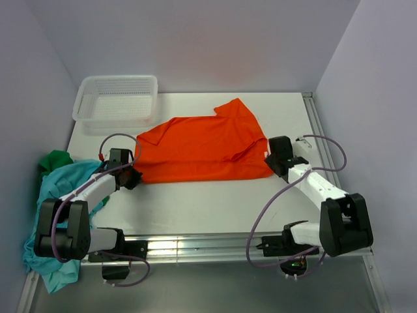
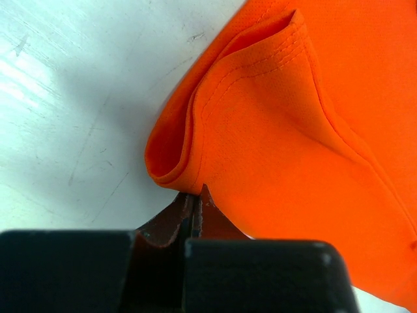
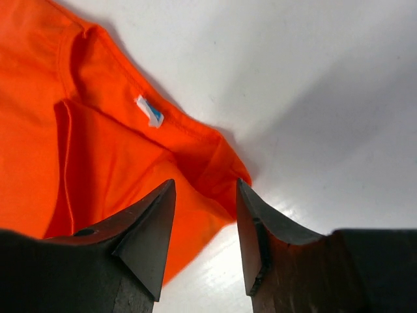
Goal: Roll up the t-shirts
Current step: Fold the tshirt
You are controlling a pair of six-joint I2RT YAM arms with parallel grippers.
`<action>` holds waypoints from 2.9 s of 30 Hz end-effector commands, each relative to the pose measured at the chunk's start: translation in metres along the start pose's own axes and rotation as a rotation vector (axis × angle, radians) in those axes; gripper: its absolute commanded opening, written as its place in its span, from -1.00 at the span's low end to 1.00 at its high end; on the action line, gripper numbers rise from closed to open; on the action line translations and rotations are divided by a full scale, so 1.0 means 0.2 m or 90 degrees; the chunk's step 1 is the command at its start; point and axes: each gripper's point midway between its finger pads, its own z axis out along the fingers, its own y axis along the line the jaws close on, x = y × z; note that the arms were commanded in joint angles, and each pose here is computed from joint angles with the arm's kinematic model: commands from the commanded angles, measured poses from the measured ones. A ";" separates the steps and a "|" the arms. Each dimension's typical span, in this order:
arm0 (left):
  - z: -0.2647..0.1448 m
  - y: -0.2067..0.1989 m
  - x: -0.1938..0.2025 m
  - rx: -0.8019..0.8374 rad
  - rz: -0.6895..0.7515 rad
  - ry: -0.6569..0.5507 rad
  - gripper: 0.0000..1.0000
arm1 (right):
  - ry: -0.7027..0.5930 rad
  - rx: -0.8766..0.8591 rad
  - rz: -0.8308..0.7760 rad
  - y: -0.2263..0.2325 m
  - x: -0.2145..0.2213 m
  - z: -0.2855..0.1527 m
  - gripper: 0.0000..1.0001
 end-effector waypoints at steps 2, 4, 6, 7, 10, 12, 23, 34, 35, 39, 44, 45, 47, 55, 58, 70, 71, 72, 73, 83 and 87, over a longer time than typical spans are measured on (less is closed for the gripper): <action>-0.05 -0.07 -0.08 0.021 0.015 -0.032 -0.99 | 0.001 -0.066 0.014 -0.01 0.03 -0.06 -0.02; -0.06 -0.07 -0.08 0.023 0.015 -0.033 -0.99 | 0.008 -0.091 0.021 -0.01 0.06 -0.07 -0.03; -0.06 -0.07 -0.08 0.024 0.017 -0.031 -0.99 | 0.023 -0.111 0.019 0.00 0.09 -0.08 -0.04; -0.06 -0.08 -0.08 0.025 0.017 -0.032 -0.99 | 0.029 -0.112 0.021 -0.01 0.11 -0.08 -0.04; -0.07 -0.07 -0.08 0.025 0.019 -0.032 -0.99 | 0.032 -0.115 0.013 -0.03 0.12 -0.10 -0.03; -0.07 -0.07 -0.08 0.025 0.021 -0.033 -0.99 | 0.023 -0.116 0.009 -0.04 0.11 -0.10 -0.03; -0.10 -0.09 -0.11 0.031 0.024 -0.039 -0.99 | 0.047 -0.143 -0.018 -0.02 0.18 -0.06 -0.02; -0.08 -0.07 -0.08 0.029 0.025 -0.029 -0.99 | 0.039 -0.126 -0.010 -0.04 0.23 -0.02 0.12; -0.08 -0.07 -0.07 0.029 0.024 -0.029 -0.99 | 0.033 -0.123 -0.002 -0.04 0.22 -0.02 0.15; -0.07 -0.07 -0.07 0.027 0.026 -0.025 -0.99 | 0.034 -0.098 -0.003 -0.04 0.21 0.00 0.14; -0.08 -0.07 -0.07 0.028 0.028 -0.026 -0.99 | 0.013 -0.083 -0.001 -0.02 0.19 0.02 0.15; -0.08 -0.06 -0.07 0.026 0.029 -0.026 -0.99 | 0.006 -0.071 0.001 -0.02 0.17 0.02 0.13; -0.08 -0.06 -0.07 0.021 0.028 -0.028 -0.99 | 0.006 -0.050 0.007 -0.04 0.17 0.03 0.07; -0.09 -0.04 -0.07 0.014 0.030 -0.028 -0.99 | 0.002 -0.002 0.014 -0.05 0.15 0.06 -1.00; -0.10 -0.04 -0.07 0.015 0.036 -0.024 -0.99 | 0.001 -0.005 0.020 -0.06 0.15 0.05 -1.00; -0.37 -0.42 -0.29 0.083 0.065 -0.012 -0.99 | -0.062 -0.090 -0.014 0.29 -0.29 -0.25 -1.00; -0.41 -0.45 -0.32 0.083 0.066 -0.017 -0.99 | -0.070 -0.102 -0.017 0.36 -0.38 -0.30 -1.00; -0.45 -0.49 -0.35 0.090 0.068 -0.023 -0.99 | -0.075 -0.106 -0.017 0.39 -0.43 -0.33 -1.00; -0.54 -0.54 -0.39 0.101 0.071 -0.033 -0.99 | -0.079 -0.112 -0.015 0.41 -0.47 -0.36 -1.00; -0.47 -0.29 -0.17 0.092 0.062 -0.003 -0.99 | -0.019 -0.125 0.008 0.16 -0.21 -0.33 -1.00; -0.37 -0.15 -0.01 0.079 0.053 0.042 -0.99 | -0.001 -0.092 0.015 0.01 -0.09 -0.27 -1.00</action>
